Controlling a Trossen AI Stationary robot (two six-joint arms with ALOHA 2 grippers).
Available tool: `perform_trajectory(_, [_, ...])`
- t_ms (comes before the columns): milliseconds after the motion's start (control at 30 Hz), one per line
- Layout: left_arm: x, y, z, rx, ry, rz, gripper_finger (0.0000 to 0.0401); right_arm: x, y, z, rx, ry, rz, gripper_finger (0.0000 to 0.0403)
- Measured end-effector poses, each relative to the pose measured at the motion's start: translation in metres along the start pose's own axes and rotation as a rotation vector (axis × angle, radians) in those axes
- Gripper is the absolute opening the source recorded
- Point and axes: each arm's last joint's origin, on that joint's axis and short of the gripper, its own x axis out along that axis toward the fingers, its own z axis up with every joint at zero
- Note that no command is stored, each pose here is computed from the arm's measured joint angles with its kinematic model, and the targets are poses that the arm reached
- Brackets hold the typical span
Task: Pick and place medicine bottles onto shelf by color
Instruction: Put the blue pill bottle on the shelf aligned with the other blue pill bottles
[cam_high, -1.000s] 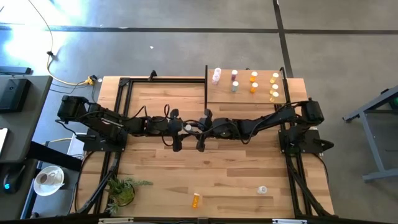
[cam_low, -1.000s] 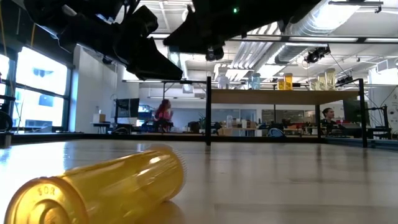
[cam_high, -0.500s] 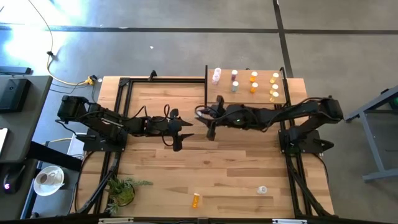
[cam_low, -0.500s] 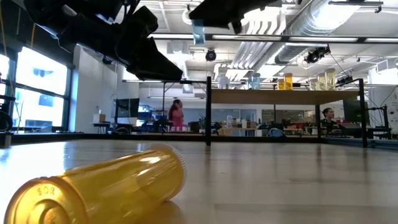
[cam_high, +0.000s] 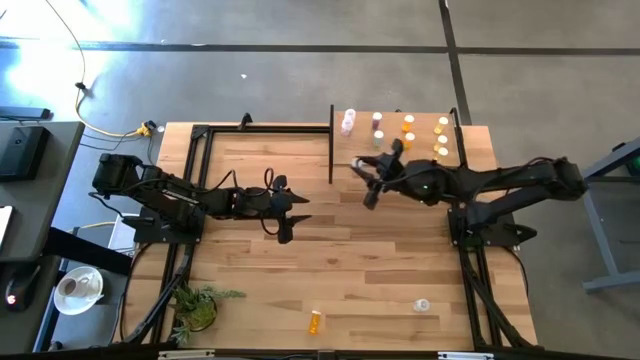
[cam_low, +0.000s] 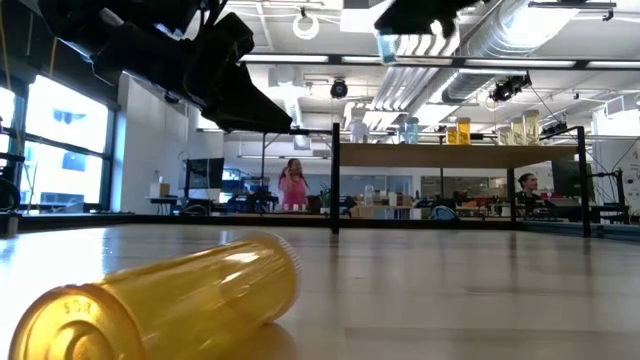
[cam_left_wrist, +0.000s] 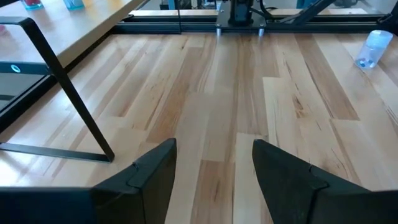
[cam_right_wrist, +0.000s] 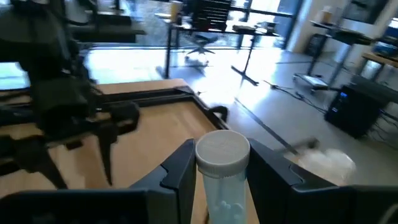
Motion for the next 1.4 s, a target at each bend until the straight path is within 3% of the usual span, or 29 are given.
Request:
perform_trajectory(300, [0.000,0.000,0.000,0.000,0.001,0.007,0.0202,-0.024,-0.016,-0.051,0.147,-0.103,-0.151,0.0110])
perform_trajectory(500, [0.000,0.000,0.000,0.001,0.002,0.007,0.0202,-0.018,-0.028,-0.074,0.237,-0.113,-0.265,0.0110])
perform_trajectory(1000, [0.000,0.000,-0.001,0.002,0.006,0.007,0.0202,0.017,-0.045,-0.100,0.330,-0.045,-0.408,0.0110])
perform_trajectory(1400, [0.000,0.000,-0.001,0.002,0.008,0.007,0.0202,0.020,-0.045,-0.107,0.327,-0.003,-0.419,0.0110])
